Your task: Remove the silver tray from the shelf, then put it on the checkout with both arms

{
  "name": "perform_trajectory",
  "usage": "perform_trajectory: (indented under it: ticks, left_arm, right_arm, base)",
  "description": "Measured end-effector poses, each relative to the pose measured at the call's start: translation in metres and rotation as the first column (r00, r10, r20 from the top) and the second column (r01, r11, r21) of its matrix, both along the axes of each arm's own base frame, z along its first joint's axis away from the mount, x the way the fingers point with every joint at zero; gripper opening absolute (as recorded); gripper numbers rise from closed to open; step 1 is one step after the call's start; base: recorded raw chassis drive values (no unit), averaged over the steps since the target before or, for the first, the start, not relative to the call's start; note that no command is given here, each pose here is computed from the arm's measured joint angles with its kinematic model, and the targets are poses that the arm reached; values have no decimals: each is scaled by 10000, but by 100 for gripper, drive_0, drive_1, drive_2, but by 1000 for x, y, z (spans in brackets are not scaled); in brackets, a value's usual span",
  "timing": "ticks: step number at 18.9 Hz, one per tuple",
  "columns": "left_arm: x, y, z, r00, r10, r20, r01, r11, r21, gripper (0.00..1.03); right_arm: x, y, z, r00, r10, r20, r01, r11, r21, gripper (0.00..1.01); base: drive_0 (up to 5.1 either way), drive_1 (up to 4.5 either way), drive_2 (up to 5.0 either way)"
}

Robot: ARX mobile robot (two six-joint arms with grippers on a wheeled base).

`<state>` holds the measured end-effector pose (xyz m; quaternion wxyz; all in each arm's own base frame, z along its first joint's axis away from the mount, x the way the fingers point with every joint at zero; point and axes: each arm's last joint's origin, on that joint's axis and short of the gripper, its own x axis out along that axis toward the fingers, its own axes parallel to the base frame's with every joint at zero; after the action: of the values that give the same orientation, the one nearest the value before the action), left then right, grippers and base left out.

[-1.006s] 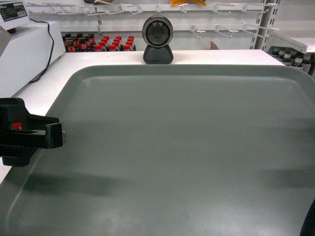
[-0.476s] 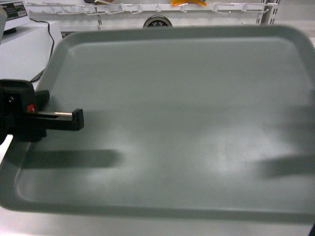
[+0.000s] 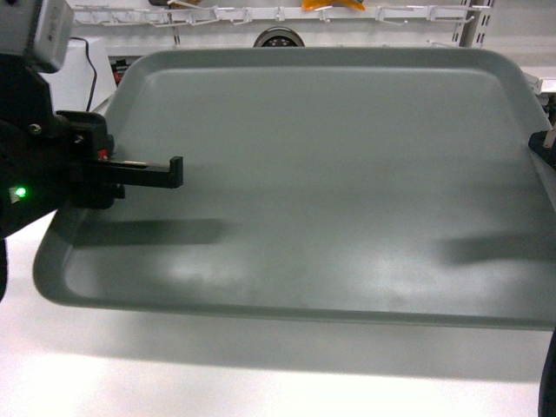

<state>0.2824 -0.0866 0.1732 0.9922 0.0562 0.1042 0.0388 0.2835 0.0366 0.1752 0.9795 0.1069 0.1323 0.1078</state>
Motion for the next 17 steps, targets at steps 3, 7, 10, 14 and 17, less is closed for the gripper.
perform_trajectory:
  ticks: [3,7,10,14,17]
  left_arm:
    - [23,-5,6,10000,-39,26,39,10000,-37,3]
    - [51,-6,-2,9942,113,-1072,-105,9999,84,3]
    - [77,-5,-5,9819,208,-1882,-223,9997,-55,3]
    - [84,-5,-15,9720,236,-2337,-240,9997,14,3]
    - [90,-5,-25,9620,230,-2722,-211,9997,101,3]
  right_arm:
    - [23,-2,3,9997,-134,-201,128,9995,-277,2]
    - [52,0,10,9948,-4,-1016,-41,9990,-442,2]
    - [83,3,12,9868,10,-1622,-145,9965,-823,2]
    - [95,4,-2,9713,-143,-2373,-108,9945,-1041,2]
    - [102,8,-16,9563,-218,-2917,-127,9932,-1159,2]
  base:
    - [0,0,0]
    - [0,0,0]
    - [0,0,0]
    - [0,0,0]
    - [0,0,0]
